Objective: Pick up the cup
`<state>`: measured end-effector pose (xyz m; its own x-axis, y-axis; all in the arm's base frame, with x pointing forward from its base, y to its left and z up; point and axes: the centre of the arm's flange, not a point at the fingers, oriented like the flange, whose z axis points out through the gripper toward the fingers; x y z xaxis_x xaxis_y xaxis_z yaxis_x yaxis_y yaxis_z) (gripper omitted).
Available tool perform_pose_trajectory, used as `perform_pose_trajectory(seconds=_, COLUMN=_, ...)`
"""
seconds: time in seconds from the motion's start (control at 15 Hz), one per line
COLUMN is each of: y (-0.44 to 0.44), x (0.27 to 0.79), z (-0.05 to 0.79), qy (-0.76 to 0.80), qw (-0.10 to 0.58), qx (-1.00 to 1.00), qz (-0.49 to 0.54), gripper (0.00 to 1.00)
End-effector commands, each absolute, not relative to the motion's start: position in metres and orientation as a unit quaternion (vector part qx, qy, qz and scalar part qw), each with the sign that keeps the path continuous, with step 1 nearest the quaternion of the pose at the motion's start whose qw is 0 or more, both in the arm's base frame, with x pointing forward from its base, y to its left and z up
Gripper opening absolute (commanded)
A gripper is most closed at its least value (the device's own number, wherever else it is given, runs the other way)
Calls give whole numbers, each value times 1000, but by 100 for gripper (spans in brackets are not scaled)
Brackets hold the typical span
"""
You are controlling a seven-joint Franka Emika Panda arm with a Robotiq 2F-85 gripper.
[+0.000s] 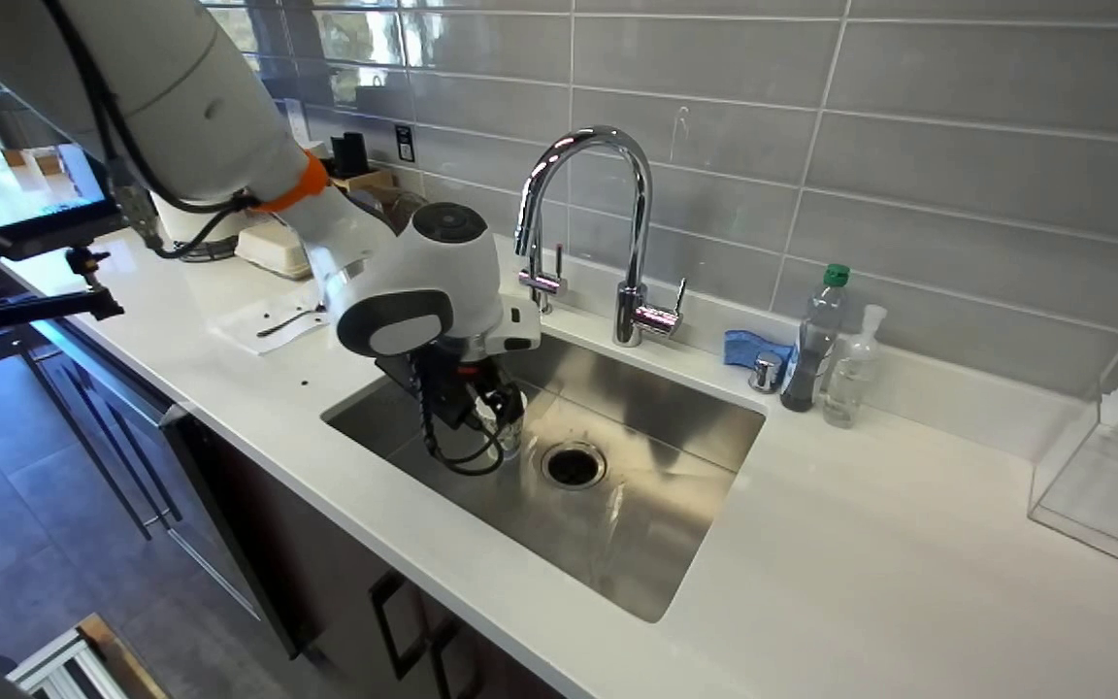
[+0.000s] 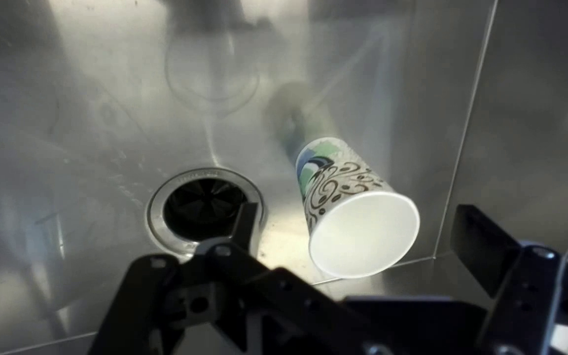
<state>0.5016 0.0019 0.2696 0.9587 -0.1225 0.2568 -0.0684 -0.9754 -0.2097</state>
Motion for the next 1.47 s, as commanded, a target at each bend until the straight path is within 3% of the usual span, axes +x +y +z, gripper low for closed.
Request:
perform_pose_trajectory(seconds=0.0, y=7, x=537, z=229, qy=98, qw=66, qx=-978, qz=-170, gripper=100)
perform_pose_trajectory(seconds=0.47, y=17, x=561, z=188, qy=163, qw=56, qx=-963, qz=-208, gripper=100)
perform_pose_trajectory(seconds=0.53, y=20, x=565, z=185, qy=168, qw=57, qx=-961, qz=-210, gripper=97)
perform_pose_trajectory(seconds=0.6, y=23, x=568, z=183, qy=173, qw=58, qx=-960, qz=-213, gripper=80)
perform_pose_trajectory(seconds=0.67, y=25, x=570, z=181, qy=178, qw=59, qx=-958, qz=-216, gripper=72)
perform_pose_trajectory(seconds=0.73, y=27, x=572, z=180, qy=181, qw=58, qx=-957, qz=-217, gripper=71)
perform_pose_trajectory(seconds=1.27, y=26, x=573, z=192, qy=225, qw=41, qx=-952, qz=-204, gripper=8)
perform_pose_trajectory(seconds=1.4, y=20, x=573, z=194, qy=236, qw=34, qx=-949, qz=-204, gripper=0)
